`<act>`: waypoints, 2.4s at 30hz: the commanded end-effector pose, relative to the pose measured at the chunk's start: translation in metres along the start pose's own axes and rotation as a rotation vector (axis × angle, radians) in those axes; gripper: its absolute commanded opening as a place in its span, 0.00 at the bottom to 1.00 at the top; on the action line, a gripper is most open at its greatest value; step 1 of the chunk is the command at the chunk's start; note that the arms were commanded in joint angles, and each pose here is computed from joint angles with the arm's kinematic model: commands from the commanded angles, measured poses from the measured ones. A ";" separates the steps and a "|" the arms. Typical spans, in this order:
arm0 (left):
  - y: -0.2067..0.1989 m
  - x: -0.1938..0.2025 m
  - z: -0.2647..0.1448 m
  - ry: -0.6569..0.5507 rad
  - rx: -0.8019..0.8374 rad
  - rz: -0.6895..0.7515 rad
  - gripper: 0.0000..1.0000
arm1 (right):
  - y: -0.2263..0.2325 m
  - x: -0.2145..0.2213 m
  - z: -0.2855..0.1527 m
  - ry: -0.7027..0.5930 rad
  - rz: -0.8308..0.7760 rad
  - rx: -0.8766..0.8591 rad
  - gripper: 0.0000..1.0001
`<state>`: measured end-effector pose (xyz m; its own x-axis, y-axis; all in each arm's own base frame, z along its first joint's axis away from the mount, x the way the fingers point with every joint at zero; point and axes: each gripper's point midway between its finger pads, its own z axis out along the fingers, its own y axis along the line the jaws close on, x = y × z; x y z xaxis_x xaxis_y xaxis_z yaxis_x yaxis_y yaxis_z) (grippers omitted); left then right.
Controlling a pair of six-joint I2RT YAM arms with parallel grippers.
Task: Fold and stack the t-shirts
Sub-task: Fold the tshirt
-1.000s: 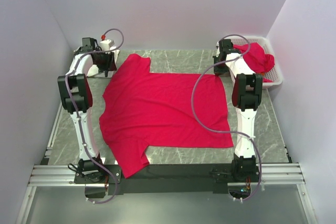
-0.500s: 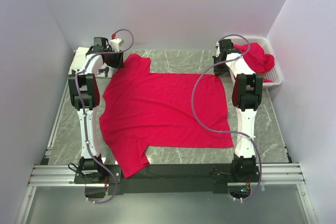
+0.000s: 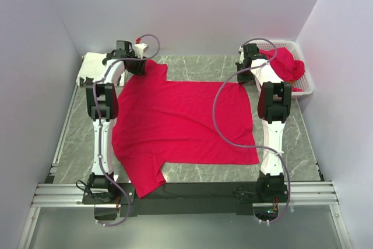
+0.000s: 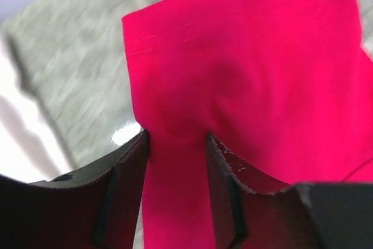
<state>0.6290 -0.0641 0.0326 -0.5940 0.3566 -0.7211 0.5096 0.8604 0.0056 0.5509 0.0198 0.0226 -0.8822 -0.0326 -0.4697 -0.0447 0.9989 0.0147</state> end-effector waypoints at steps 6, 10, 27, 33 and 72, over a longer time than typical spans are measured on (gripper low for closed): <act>0.003 -0.012 0.019 0.000 -0.088 0.062 0.47 | 0.000 -0.013 -0.026 -0.028 -0.012 -0.006 0.00; 0.009 -0.022 0.016 -0.040 -0.107 0.067 0.20 | -0.001 -0.013 -0.025 -0.025 -0.013 -0.006 0.00; -0.004 -0.092 -0.102 -0.287 -0.031 0.169 0.01 | 0.004 -0.062 -0.103 -0.233 -0.161 -0.045 0.00; -0.003 -0.087 -0.129 -0.301 -0.031 0.195 0.01 | 0.004 -0.061 -0.110 -0.237 -0.183 -0.056 0.00; -0.081 0.070 -0.199 -0.071 0.046 0.188 0.01 | 0.013 0.034 -0.108 -0.116 -0.496 -0.177 0.00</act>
<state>0.4380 -0.0373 0.1218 -0.4504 0.4576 -0.7666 0.6160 0.7808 0.1041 0.4747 0.0309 0.0991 -0.7146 -0.4451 -0.5397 -0.4895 0.8693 -0.0688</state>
